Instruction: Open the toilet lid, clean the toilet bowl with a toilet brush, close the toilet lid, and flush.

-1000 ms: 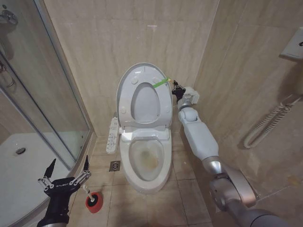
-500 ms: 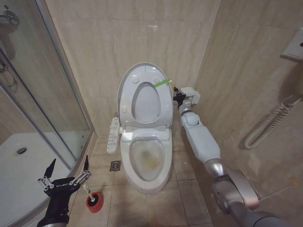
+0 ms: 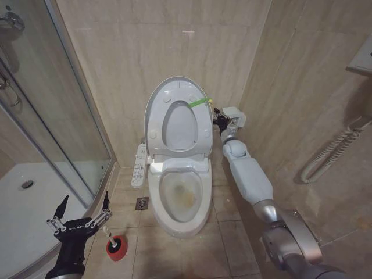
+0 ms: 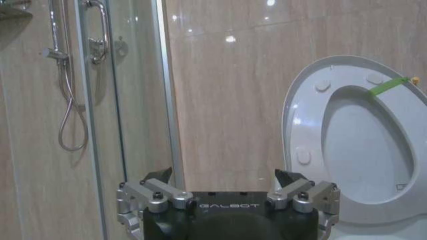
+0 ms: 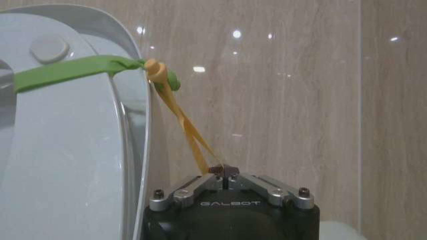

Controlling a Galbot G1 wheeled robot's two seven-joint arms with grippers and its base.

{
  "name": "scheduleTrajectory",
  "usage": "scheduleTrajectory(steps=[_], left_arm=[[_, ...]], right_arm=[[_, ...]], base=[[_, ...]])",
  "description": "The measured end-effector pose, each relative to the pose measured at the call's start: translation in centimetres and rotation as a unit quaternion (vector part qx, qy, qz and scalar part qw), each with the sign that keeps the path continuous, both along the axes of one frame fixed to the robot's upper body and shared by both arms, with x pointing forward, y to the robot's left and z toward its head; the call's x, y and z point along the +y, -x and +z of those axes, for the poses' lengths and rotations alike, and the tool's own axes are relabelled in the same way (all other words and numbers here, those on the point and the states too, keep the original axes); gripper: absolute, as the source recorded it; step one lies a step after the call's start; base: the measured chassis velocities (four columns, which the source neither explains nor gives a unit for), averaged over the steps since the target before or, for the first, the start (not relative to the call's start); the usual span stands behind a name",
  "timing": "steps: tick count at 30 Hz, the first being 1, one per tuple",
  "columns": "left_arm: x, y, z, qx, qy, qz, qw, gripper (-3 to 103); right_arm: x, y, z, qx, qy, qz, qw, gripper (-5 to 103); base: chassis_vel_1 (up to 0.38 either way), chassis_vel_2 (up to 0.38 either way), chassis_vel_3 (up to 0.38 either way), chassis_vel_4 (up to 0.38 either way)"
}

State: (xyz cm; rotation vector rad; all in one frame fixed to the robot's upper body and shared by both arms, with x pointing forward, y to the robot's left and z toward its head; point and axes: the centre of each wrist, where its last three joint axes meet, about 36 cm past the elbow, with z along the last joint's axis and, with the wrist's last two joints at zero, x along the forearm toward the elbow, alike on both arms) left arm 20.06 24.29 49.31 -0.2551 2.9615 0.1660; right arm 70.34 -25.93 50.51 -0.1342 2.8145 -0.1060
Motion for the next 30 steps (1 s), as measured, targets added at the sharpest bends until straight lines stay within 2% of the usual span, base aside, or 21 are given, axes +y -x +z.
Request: scheduleTrajectory(steps=[4,5,12,13,19,20,27,28,30], left_arm=[[0.0,0.0,0.0,0.000,0.000,0.000,1.0000,100],[0.0,0.0,0.0,0.000,0.000,0.000,1.0000,100],[0.0,0.0,0.0,0.000,0.000,0.000,1.0000,100],[0.0,0.0,0.0,0.000,0.000,0.000,1.0000,100],[0.0,0.0,0.0,0.000,0.000,0.000,1.0000,100],[0.0,0.0,0.0,0.000,0.000,0.000,1.0000,100],[0.0,0.0,0.0,0.000,0.000,0.000,1.0000,100],[0.0,0.0,0.0,0.000,0.000,0.000,1.0000,100],[0.0,0.0,0.0,0.000,0.000,0.000,1.0000,100]], right_arm=[[-0.4,0.5,0.1,-0.002,-0.010,0.002,1.000,0],[-0.6,0.8,0.2,-0.004,-0.013,0.003,1.000,18],[-1.3,1.7,0.9,-0.019,-0.017,0.000,1.000,18],[-1.5,1.8,1.0,-0.021,-0.017,-0.001,1.000,45],[-2.3,2.3,1.3,-0.030,-0.017,-0.011,0.999,45],[-2.6,2.3,1.3,-0.033,-0.017,-0.017,0.999,72],[-3.8,3.2,0.7,-0.031,-0.014,-0.024,0.999,72],[-4.0,3.6,0.7,-0.030,-0.015,-0.021,0.999,97],[-4.2,4.5,0.5,-0.028,-0.016,-0.011,0.999,97]], base=[[0.000,0.000,0.000,0.000],[0.000,0.000,0.000,0.000],[0.000,0.000,0.000,0.000],[0.000,0.000,0.000,0.000],[0.000,0.000,0.000,0.000],[0.000,0.000,0.000,0.000],[0.000,0.000,0.000,0.000],[0.000,0.000,0.000,0.000],[0.000,0.000,0.000,0.000]])
